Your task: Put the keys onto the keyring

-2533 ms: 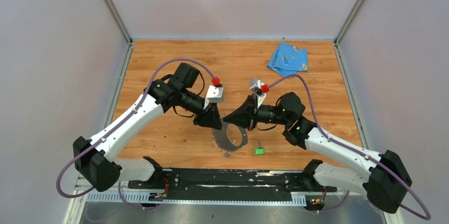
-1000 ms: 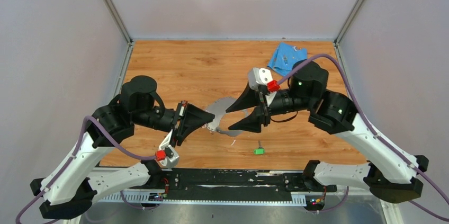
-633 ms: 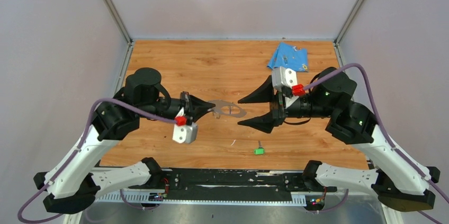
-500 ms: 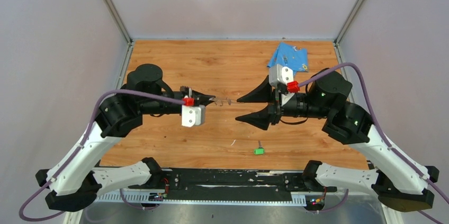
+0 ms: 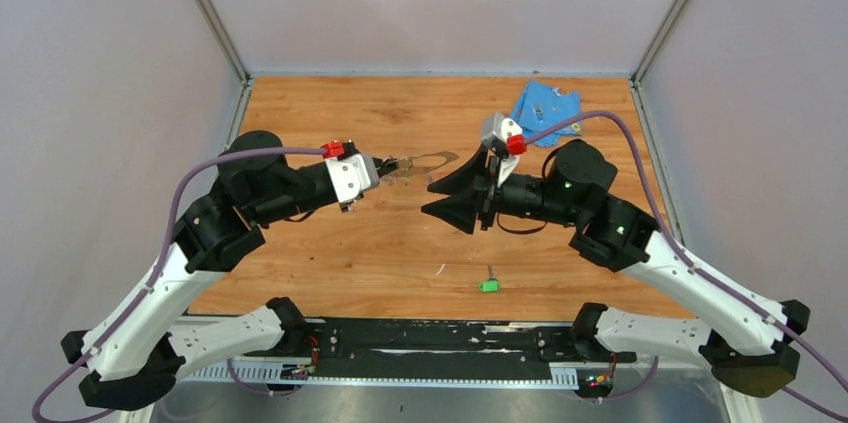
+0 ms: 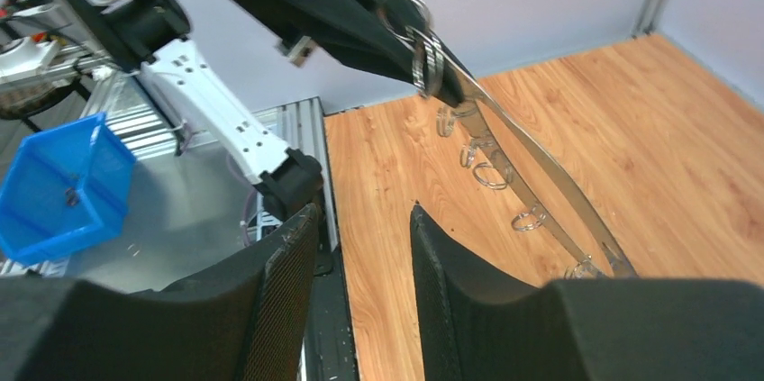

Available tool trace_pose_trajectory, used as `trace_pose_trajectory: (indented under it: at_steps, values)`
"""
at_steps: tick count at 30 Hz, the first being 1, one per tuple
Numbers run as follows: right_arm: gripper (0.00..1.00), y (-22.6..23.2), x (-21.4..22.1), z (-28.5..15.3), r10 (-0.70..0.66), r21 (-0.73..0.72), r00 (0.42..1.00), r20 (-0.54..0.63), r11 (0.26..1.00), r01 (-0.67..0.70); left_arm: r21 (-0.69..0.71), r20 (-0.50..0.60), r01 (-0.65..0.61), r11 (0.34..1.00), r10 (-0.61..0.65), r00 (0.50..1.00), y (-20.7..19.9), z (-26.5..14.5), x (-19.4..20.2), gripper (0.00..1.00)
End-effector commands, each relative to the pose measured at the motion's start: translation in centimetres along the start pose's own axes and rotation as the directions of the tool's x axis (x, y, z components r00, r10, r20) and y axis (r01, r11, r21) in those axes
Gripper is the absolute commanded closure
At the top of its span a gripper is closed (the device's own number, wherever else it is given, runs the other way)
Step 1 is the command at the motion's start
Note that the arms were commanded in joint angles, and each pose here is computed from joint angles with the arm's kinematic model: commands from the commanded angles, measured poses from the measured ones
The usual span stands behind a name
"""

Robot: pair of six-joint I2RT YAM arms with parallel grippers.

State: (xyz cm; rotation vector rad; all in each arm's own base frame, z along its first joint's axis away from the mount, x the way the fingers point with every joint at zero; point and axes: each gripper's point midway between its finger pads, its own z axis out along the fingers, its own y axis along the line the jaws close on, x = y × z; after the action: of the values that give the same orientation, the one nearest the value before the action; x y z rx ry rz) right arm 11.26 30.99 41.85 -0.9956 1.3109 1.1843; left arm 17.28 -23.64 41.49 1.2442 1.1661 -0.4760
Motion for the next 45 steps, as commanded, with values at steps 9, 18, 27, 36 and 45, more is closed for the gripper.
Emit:
trace_pose_trajectory:
  at_steps: [9,18,27,36,45]
  values:
    - [0.57,-3.2,-2.9,3.9,0.076,0.105,0.975,0.211,0.989,-0.1,-0.125,0.1,0.11,0.986,-0.098,0.99,1.6,0.8,-0.8,1.0]
    - [0.6,-4.8,-3.1,4.2,0.116,0.162,0.954,0.278,0.973,-0.166,-0.135,0.114,0.077,0.988,-0.062,0.992,1.4,0.5,-0.4,1.0]
    - [0.67,-4.7,-3.4,4.2,0.157,0.146,0.937,0.313,0.967,-0.21,-0.132,0.123,0.018,0.991,-0.002,0.992,0.8,0.1,0.0,1.0]
    - [0.64,-4.6,-3.8,4.9,0.189,0.115,0.924,0.332,0.964,-0.239,-0.128,0.105,-0.042,0.991,0.055,0.993,0.3,0.2,0.7,1.0]
    - [0.83,-4.3,-4.4,5.4,0.225,0.077,0.906,0.358,0.96,-0.268,-0.127,0.04,-0.133,0.983,0.139,0.989,-0.1,0.6,2.6,1.0]
